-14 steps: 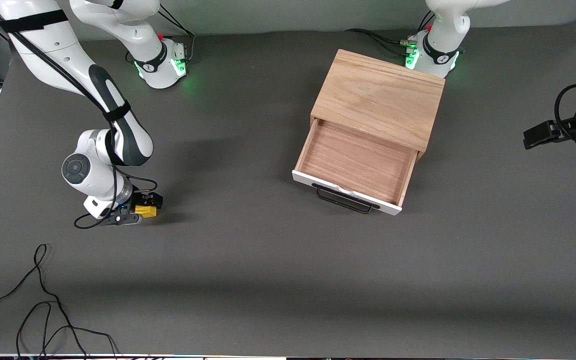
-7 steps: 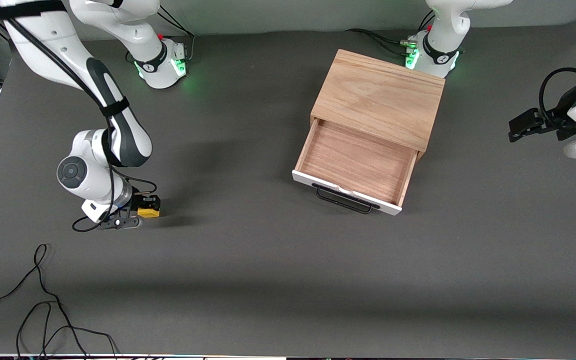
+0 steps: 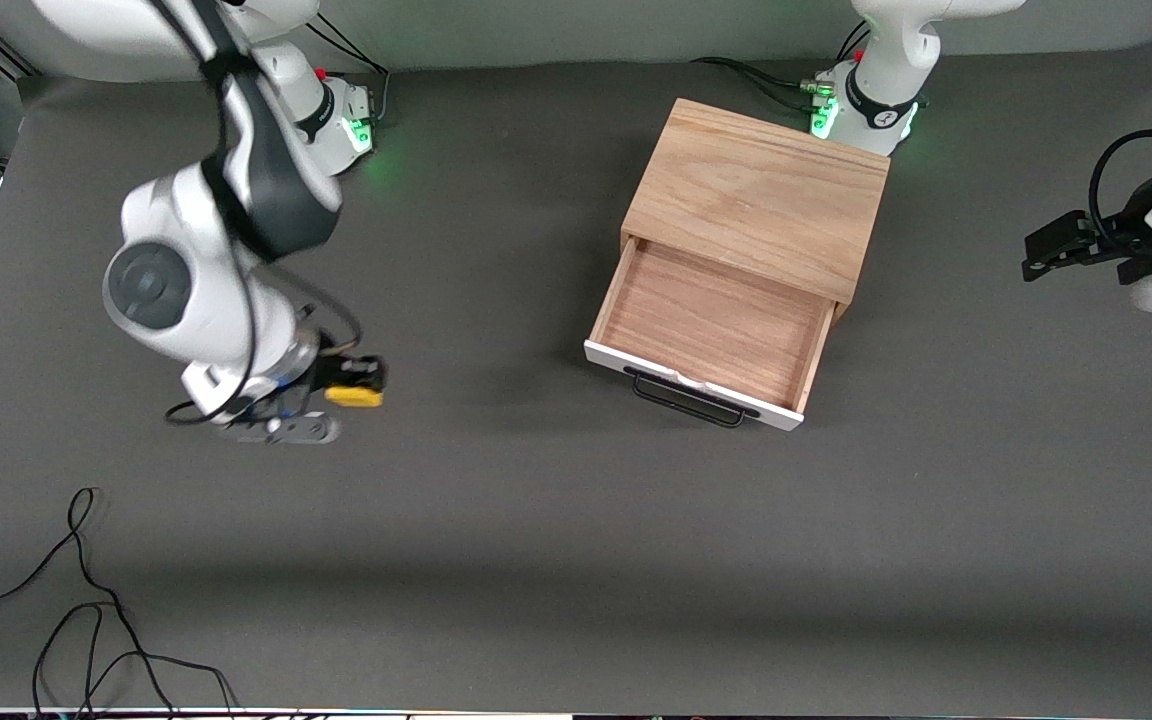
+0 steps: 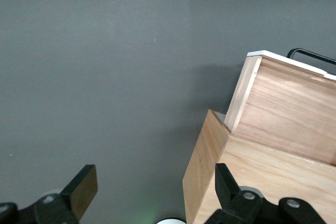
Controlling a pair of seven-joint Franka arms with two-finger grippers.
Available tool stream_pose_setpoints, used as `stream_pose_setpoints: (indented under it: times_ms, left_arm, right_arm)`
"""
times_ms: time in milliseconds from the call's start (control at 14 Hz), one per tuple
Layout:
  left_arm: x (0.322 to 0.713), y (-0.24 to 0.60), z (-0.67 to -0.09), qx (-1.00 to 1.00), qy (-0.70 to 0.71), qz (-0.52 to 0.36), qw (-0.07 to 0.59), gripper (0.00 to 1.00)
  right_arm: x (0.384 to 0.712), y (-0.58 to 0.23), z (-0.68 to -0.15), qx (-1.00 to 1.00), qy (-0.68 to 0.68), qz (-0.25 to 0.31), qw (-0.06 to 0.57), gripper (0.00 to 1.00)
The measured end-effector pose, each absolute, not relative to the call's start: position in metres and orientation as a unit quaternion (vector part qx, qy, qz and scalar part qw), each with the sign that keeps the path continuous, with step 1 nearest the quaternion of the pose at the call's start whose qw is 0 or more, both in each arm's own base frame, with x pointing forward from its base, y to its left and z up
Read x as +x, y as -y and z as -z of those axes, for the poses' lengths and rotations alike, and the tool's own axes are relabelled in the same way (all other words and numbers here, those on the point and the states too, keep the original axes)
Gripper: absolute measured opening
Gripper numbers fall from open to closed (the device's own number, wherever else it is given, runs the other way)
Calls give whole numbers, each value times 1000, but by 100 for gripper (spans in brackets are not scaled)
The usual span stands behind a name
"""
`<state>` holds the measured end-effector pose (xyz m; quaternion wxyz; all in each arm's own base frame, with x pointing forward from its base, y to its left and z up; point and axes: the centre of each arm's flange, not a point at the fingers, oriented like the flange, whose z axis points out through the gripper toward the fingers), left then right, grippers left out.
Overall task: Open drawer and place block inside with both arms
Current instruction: 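Carry the yellow cube over the open drawer with the right gripper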
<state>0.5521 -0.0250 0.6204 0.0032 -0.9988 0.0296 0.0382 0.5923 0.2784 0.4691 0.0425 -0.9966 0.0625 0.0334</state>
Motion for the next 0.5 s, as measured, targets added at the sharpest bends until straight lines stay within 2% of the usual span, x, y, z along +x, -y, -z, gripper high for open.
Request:
stream_pose_setpoints:
  times_ms: [285,498]
  left_arm:
    - [552,25,-620,-999,-32,-38,9,100]
    - [552,25,-620,-999,-36,-38,9,100]
  right_arm:
    - [537,-417,-492,-987,-132,-45,82,55]
    - [519,-490,-487,-981,-155,-34,107,55]
